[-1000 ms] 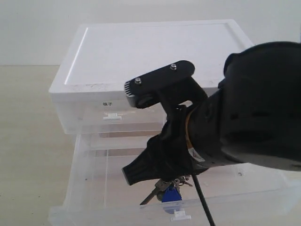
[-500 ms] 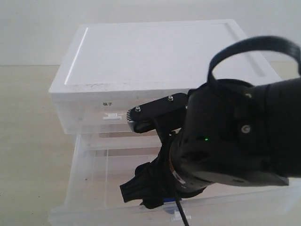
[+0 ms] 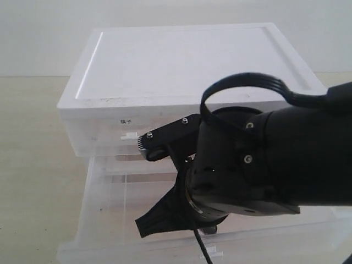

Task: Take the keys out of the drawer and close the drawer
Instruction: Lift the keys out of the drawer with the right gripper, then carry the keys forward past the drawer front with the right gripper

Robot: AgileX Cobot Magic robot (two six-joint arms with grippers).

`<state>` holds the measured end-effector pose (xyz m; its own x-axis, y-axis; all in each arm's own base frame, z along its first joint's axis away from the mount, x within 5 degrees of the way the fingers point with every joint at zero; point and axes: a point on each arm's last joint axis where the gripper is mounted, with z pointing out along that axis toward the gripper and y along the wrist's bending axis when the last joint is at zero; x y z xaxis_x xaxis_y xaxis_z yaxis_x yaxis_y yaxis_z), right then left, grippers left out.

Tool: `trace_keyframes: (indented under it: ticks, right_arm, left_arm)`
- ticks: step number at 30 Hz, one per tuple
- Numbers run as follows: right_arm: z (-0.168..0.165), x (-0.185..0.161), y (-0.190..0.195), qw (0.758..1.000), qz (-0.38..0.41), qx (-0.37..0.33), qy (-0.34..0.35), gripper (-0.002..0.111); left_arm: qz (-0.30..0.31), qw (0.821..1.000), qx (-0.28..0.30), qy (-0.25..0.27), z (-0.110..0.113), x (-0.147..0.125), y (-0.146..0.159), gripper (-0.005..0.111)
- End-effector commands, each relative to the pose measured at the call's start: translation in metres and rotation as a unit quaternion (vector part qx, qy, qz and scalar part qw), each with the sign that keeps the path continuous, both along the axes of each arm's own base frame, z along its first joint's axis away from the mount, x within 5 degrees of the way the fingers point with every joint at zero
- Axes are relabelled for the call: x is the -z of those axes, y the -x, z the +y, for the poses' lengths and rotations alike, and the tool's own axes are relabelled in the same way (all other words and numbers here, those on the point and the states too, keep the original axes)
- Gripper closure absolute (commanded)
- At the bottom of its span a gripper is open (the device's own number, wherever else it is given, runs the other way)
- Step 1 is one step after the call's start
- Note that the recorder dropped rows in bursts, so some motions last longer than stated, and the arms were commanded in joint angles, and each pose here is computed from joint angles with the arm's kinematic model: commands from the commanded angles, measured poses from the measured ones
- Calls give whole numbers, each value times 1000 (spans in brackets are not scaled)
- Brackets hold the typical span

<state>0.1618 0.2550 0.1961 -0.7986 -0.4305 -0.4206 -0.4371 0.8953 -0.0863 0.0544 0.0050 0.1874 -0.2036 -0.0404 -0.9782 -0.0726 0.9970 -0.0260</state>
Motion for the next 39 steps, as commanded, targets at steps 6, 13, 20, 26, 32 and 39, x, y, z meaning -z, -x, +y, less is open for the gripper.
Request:
trace_keyframes:
  ticks: [6,13,20,26,32,39]
  right_arm:
    - [-17,-49,6,994,-86,-56,-20,108]
    - [-41,-100,20,984,-134,-59,-98,108]
    - [-46,-125,44,971,-163,-104,-141,108]
    - [-34,-129,73,958,-160,-173,-162,108]
    - [-19,-129,110,938,-142,-251,-191,108]
    - [3,-100,139,940,-86,-293,-150,108]
  left_arm:
    - [1,1000,0,1,0,1,0,102]
    - [1,1000,0,1,0,1,0,102]
    - [1,1000,0,1,0,1,0,102]
    - [1,1000,0,1,0,1,0,102]
    - [1,1000,0,1,0,1,0,102]
    - [1,1000,0,1,0,1,0,102]
